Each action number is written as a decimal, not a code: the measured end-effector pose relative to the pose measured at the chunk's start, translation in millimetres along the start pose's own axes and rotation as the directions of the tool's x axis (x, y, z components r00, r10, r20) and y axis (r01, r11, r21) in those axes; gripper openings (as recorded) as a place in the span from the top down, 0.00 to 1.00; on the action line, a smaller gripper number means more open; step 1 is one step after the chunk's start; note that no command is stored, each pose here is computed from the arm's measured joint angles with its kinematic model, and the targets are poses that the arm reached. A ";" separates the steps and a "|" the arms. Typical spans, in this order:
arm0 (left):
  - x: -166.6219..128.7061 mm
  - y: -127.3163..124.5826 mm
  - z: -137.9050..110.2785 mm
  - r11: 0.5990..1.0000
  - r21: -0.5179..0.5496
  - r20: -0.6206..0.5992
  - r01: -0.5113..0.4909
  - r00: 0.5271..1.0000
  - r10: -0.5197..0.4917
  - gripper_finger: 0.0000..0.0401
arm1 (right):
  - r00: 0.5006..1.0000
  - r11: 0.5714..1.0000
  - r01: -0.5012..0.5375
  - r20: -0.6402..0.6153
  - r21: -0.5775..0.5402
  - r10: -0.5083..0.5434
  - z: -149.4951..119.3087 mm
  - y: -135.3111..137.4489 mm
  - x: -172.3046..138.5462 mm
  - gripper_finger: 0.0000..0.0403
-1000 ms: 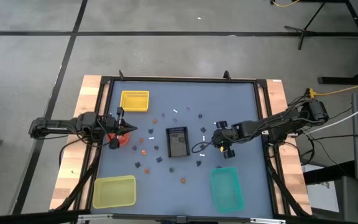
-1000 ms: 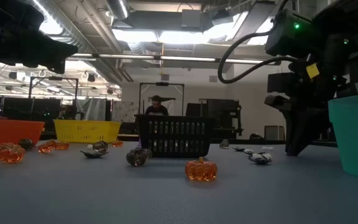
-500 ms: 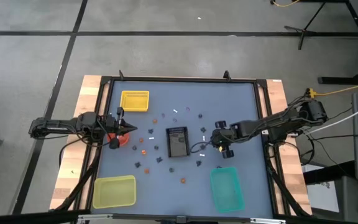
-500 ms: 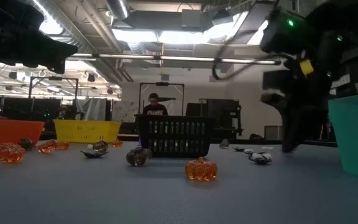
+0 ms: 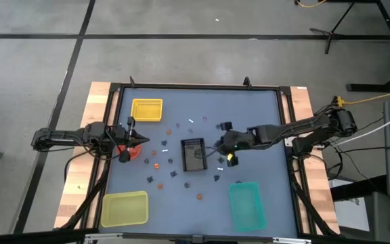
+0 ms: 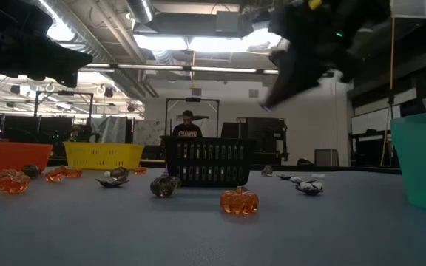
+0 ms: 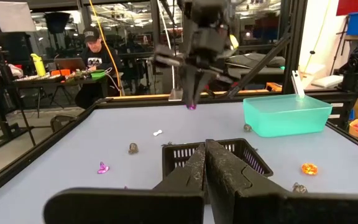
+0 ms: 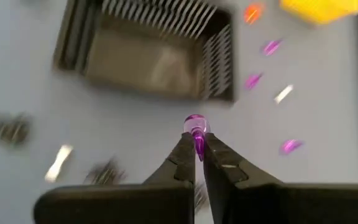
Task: Sort Halloween decoration
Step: Put the violet witch hat toy into the top yellow bin, then put the black spider toy into the black bin
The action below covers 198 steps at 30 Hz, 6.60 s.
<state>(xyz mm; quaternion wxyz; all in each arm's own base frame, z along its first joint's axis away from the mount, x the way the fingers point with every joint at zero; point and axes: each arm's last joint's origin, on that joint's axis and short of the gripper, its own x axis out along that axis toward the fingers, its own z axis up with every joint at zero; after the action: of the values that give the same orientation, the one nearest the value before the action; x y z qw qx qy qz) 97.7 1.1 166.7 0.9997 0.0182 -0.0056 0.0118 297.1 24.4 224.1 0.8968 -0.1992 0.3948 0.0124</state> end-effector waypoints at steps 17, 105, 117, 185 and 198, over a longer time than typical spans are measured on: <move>0.0 0.0 0.2 1.000 0.000 0.002 0.000 1.000 0.000 1.00 | 0.777 0.972 0.178 0.583 0.156 -0.236 18.0 -101.2 34.5 0.97; 0.0 0.8 0.3 1.000 -0.001 0.003 -0.026 1.000 0.026 1.00 | 0.991 0.977 0.126 0.024 0.174 -0.133 112.1 -174.8 -51.8 0.62; 0.0 0.8 0.3 1.000 -0.001 0.003 -0.026 1.000 0.026 1.00 | 0.981 0.960 0.053 -0.193 0.274 0.001 71.6 -132.8 -77.6 0.62; 0.0 0.7 0.3 1.000 -0.001 0.003 -0.026 1.000 0.026 1.00 | 0.904 0.615 0.323 -0.426 0.719 0.023 -52.8 -9.2 72.2 0.62; 0.0 0.8 0.3 1.000 -0.001 0.003 -0.026 1.000 0.026 1.00 | 0.902 0.616 0.319 -0.430 0.720 0.036 -54.6 -7.6 76.2 0.62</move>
<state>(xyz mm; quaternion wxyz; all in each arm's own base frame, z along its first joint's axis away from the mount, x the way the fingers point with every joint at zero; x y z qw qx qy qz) 97.7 1.9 167.0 0.9995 0.0175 -0.0073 0.0249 312.6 -13.0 139.1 0.7902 0.1774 0.5194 -0.2726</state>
